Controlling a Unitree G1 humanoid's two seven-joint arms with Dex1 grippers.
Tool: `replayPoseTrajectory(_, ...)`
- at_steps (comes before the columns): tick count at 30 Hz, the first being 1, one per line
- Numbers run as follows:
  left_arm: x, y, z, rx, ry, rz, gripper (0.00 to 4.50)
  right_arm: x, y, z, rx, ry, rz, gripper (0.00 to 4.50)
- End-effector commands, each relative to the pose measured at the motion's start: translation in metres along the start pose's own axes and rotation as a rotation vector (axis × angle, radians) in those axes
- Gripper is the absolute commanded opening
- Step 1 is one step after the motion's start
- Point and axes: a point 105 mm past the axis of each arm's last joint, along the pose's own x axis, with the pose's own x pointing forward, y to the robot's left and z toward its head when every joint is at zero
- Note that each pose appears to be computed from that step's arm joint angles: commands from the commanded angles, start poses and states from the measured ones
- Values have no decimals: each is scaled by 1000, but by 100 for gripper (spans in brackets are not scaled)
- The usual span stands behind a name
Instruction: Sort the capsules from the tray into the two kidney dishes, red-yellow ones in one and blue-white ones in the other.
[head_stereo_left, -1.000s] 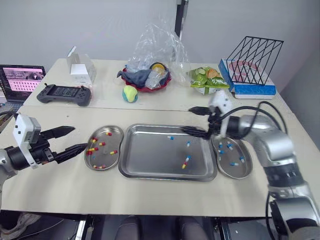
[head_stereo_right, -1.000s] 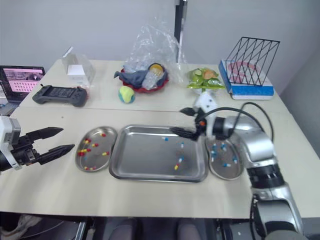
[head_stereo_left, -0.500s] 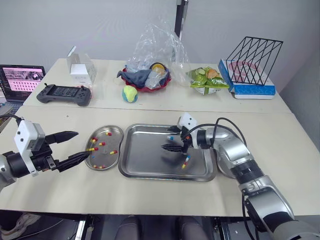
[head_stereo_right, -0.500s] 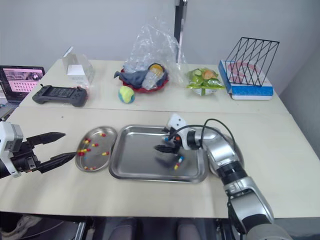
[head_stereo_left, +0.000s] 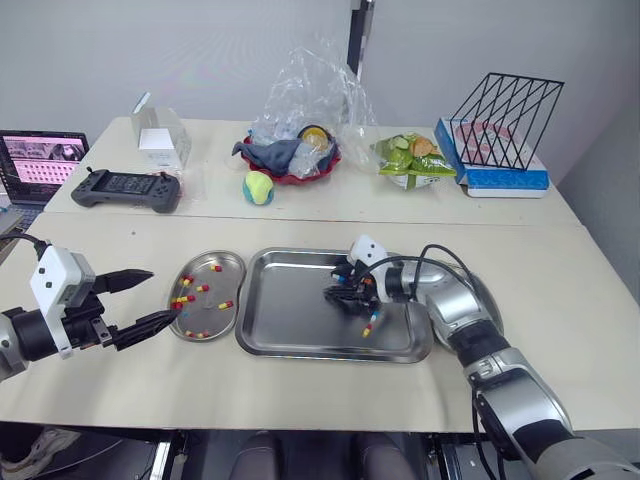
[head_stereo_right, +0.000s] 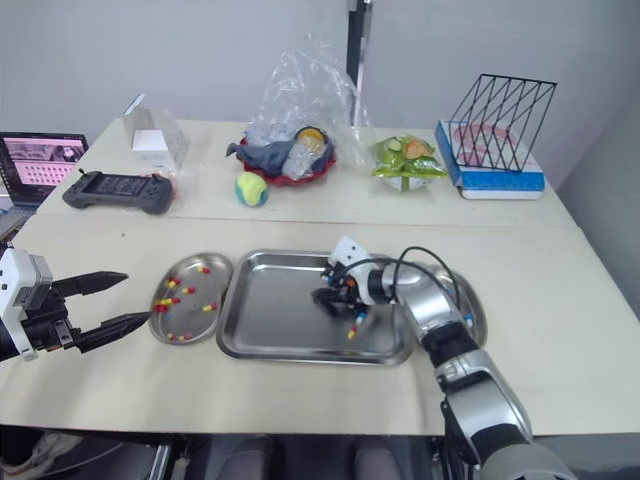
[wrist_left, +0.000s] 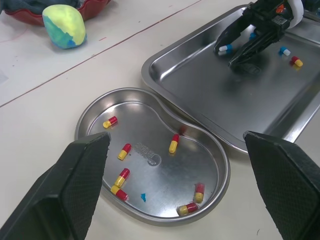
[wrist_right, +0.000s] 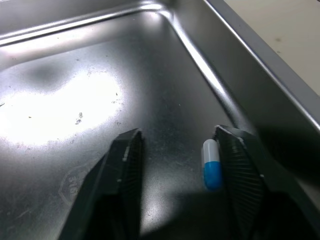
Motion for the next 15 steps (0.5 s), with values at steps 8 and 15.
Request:
replayPoseTrajectory(8,4,9,10,14,-27,29,450,-21,-19,2,-14,-16,-80,3)
replayPoseTrajectory(15,13,12,18,2,-83,-1,450,-81,-14,58,137,-274,-2,3)
